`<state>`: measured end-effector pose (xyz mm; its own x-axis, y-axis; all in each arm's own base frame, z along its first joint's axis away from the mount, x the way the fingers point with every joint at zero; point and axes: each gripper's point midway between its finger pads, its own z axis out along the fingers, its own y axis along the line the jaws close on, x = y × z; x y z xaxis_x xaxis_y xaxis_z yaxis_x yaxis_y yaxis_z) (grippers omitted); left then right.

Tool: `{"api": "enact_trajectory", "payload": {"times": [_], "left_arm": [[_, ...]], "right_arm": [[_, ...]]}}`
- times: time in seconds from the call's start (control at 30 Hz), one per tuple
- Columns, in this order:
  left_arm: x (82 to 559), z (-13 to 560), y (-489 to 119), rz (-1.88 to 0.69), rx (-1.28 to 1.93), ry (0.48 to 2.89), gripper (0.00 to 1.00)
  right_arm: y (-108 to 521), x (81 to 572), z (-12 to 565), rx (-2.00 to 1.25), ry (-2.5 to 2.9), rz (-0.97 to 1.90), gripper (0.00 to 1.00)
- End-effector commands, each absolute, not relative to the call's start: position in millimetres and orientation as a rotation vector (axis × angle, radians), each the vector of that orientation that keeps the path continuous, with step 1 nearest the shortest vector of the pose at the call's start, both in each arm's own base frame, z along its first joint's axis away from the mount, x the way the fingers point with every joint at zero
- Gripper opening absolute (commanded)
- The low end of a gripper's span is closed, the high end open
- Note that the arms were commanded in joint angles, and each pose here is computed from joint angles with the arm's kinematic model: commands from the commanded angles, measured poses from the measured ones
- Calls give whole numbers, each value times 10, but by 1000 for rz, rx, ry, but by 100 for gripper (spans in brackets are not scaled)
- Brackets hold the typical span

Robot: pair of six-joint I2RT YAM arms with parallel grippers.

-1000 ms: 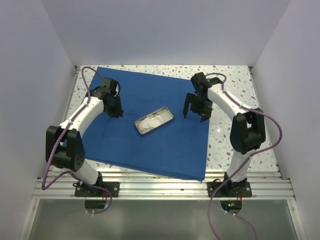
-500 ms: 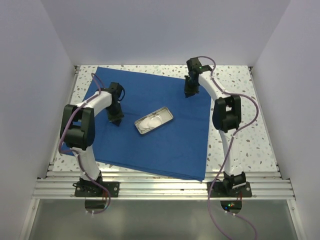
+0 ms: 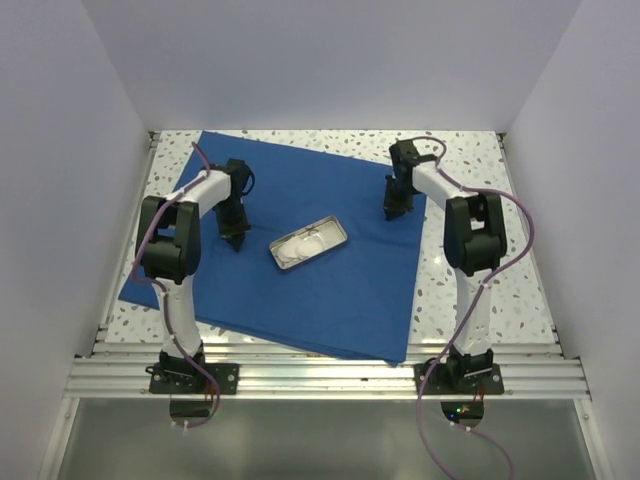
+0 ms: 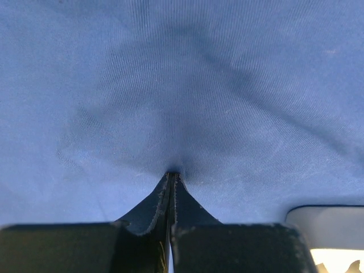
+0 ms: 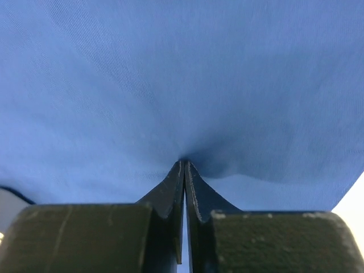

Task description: Prepare the surgical pack

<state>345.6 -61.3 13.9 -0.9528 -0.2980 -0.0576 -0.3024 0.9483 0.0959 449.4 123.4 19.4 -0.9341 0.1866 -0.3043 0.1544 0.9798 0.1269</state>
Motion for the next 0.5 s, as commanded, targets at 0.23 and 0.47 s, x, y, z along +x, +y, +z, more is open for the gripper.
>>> {"api": "enact_trajectory", "payload": {"times": [0.23, 0.47], "left_arm": [[3973, 358, -650, 52, -446, 2850, 14], [3757, 870, -767, -115, -399, 2773, 25]], "right_arm": [[1042, 3794, 1138, 197, 2903, 78, 83], [1054, 2723, 1035, 494, 3014, 379, 99]]}}
